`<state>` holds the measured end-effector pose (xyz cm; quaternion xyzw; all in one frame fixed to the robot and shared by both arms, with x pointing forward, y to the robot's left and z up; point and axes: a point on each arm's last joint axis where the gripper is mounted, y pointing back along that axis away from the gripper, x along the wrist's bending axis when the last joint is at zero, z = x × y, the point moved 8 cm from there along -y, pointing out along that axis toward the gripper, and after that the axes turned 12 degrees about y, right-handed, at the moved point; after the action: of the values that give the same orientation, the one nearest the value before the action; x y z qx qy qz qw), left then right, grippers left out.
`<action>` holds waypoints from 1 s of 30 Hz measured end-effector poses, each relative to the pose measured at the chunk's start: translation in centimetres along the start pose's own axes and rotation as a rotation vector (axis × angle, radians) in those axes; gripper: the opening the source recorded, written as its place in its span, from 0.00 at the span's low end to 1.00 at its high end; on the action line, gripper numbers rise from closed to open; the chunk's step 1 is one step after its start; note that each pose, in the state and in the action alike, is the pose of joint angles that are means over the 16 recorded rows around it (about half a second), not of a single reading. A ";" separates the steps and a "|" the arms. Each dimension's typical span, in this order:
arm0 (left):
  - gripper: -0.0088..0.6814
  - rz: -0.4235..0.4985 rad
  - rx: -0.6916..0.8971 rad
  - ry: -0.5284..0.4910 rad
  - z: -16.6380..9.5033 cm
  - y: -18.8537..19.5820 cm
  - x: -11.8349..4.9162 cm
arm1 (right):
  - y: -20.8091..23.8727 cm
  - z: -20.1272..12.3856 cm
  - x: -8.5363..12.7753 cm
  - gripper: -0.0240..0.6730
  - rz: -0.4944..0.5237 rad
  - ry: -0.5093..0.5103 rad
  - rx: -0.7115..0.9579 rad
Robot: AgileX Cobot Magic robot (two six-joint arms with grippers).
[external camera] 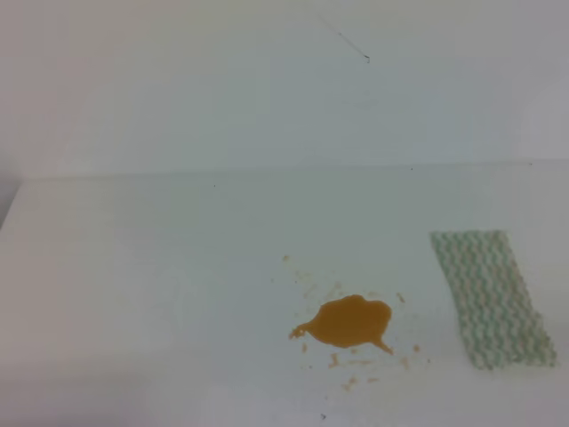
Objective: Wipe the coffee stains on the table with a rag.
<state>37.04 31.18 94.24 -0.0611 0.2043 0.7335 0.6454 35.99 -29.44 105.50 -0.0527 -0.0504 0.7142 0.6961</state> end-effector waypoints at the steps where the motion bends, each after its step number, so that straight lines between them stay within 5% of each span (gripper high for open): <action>1: 0.01 0.000 0.000 0.000 0.0 0.0 0.0 | 0.0 0.7 0.0 0.03 0.001 0.003 -0.007; 19: 0.01 0.000 0.000 0.000 0.0 0.0 0.0 | -7.1 6.4 1.3 0.03 0.132 0.229 0.385; 30: 0.01 0.000 0.000 0.000 0.0 0.0 0.0 | -12.5 6.8 1.8 0.03 0.154 0.197 0.402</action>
<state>37.04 31.18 94.24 -0.0611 0.2043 0.7335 0.6454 47.30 -27.34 114.06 0.0137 0.1652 0.7523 0.6376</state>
